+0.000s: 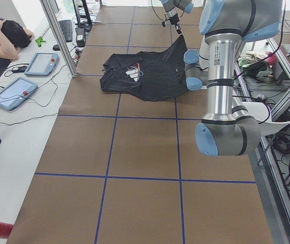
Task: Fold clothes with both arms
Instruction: 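Lift the hem with both grippers and carry it toward the collar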
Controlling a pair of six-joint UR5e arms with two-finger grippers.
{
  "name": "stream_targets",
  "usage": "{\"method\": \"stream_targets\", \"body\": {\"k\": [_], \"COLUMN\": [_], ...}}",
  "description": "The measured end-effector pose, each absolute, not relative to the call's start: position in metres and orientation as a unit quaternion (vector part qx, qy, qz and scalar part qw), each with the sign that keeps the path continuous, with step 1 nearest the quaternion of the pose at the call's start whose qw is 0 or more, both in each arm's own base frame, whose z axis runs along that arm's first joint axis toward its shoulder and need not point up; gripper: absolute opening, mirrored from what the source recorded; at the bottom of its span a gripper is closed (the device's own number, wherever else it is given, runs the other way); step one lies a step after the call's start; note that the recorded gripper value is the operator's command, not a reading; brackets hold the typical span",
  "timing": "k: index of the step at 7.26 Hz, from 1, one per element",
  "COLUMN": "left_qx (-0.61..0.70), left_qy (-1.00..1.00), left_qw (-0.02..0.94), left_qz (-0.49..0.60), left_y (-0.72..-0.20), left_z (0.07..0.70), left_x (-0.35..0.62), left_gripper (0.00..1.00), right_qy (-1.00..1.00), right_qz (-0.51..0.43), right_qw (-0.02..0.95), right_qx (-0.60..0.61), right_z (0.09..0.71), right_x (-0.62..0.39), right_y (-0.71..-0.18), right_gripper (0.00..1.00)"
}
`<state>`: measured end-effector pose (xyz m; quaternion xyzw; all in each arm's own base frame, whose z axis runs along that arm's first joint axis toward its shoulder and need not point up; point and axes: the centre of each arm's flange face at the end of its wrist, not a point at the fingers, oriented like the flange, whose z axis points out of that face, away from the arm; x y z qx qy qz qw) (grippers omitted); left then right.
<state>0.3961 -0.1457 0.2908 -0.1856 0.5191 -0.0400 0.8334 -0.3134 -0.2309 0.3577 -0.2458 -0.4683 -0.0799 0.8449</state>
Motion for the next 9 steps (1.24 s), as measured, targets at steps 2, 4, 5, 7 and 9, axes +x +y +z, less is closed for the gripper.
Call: {"method": "stream_targets", "body": {"k": [2, 4, 5, 7, 9], "left_qx": [-0.179, -0.15, -0.141, -0.117, -0.088], "left_qy": [0.541, 0.572, 0.586, 0.603, 0.603], "left_qw": [0.819, 0.8, 0.791, 0.78, 0.781], "left_qz": [-0.057, -0.096, -0.109, -0.121, -0.135], "left_y": [-0.164, -0.219, -0.246, -0.294, -0.345], "left_z": [0.27, 0.249, 0.239, 0.232, 0.242], "left_x": [0.383, 0.357, 0.338, 0.299, 0.286], "left_gripper": [0.0, 0.0, 0.0, 0.0, 0.0], "right_qy": [-0.489, -0.508, -0.516, -0.527, -0.531], "right_qz": [-0.054, -0.011, 0.005, 0.038, 0.075], "right_qw": [0.841, 0.84, 0.839, 0.836, 0.833], "right_qx": [-0.226, -0.192, -0.176, -0.147, -0.136], "right_z": [0.346, 0.338, 0.334, 0.33, 0.339], "right_x": [-0.293, -0.269, -0.261, -0.249, -0.245], "right_y": [-0.256, -0.294, -0.312, -0.353, -0.413], "right_gripper": [0.0, 0.0, 0.0, 0.0, 0.0]}}
